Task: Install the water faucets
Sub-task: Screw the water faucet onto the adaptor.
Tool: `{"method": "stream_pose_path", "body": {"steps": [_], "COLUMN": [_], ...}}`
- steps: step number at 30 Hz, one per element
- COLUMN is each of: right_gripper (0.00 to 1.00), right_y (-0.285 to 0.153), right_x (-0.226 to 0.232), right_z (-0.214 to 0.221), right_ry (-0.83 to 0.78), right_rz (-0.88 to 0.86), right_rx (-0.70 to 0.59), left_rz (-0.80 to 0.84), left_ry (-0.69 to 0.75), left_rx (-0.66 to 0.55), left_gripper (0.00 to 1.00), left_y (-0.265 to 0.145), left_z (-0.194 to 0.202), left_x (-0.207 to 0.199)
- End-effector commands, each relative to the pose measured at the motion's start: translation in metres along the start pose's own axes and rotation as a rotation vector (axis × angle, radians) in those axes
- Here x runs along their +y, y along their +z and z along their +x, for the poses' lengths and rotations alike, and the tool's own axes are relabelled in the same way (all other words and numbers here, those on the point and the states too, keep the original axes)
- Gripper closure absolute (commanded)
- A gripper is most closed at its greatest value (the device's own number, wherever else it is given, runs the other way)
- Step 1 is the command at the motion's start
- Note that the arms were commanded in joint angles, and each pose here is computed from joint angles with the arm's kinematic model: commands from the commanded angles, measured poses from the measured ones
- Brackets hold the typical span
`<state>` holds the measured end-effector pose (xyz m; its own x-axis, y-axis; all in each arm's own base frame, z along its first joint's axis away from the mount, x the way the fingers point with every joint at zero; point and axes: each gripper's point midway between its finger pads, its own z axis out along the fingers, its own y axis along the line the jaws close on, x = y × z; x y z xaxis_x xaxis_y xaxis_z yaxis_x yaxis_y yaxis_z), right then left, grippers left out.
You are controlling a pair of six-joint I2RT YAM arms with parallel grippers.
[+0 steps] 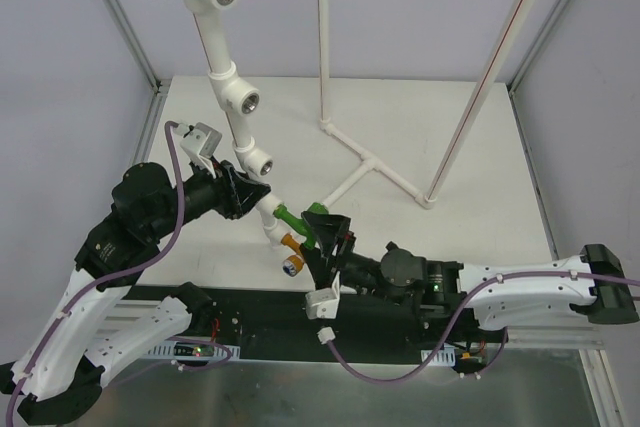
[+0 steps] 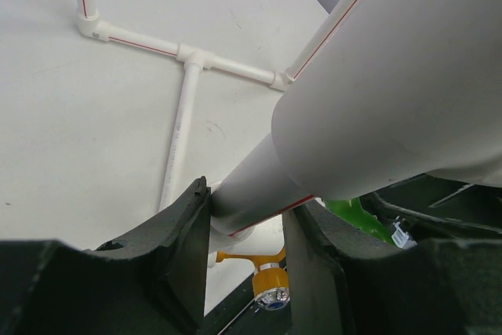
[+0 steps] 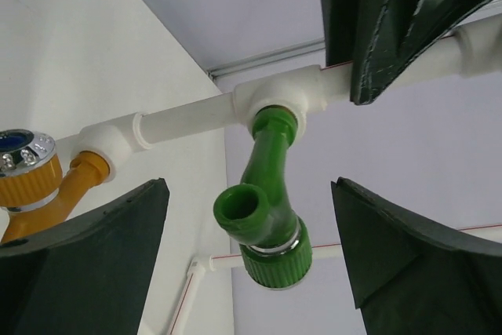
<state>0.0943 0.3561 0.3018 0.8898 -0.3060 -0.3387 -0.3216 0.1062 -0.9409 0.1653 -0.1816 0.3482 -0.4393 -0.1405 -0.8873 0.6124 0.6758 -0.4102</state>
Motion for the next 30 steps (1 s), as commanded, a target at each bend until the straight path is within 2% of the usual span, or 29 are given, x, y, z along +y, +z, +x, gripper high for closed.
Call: {"method": "stream_pose_path", "body": {"steps": [1,3,5,9,11,12,14,22,24,30], "right_gripper": [0.08,0.13,0.24,0.55,0.65,0.75,1.00,1.00,1.00,1.00], "right_y": [0.010,0.013,0.015,0.018,0.018,0.018,0.017,0.003,-0.001,0.005], "right_x": [-0.028,-0.028,-0.030,-0.031,-0.026,-0.023,-0.018,-0.013,-0.021,-0.027], "right_z": [0.006,0.011,0.017,0.022,0.022,0.023,0.024,0.008,0.008,-0.007], "right_ry": [-0.030,0.000,0.015,0.108,0.179,0.219,0.401,1.305,1.618,2.441], "right_rz": [0.069,0.083,0.092,0.134,0.136,0.137,0.175,0.376,0.461,0.489], "right_rx": [0.011,0.010,0.027,0.030,0.025,0.025,0.016,-0.180,-0.230,-0.404], "left_rz": [-0.011,-0.011,-0.010,-0.010,-0.012,-0.013,-0.011,-0.010,-0.013,-0.017], "left_ry": [-0.115,-0.114,-0.112,-0.109,-0.108,-0.107,-0.107,-0.103,-0.105,-0.111], "left_rx": [0.074,0.074,0.075,0.072,0.069,0.065,0.064,0.062,0.062,0.073], "left_gripper": [1.00,1.00,1.00,1.00,1.00,1.00,1.00,1.00,1.00,1.00], "left_y": [0.002,0.002,0.002,0.002,0.001,0.001,0.000,-0.001,0.000,0.003], "left_z": [0.018,0.017,0.017,0.017,0.017,0.016,0.016,0.015,0.016,0.017], "left_x": [0.000,0.000,0.000,0.000,0.000,0.000,0.000,0.000,0.001,0.001]}}
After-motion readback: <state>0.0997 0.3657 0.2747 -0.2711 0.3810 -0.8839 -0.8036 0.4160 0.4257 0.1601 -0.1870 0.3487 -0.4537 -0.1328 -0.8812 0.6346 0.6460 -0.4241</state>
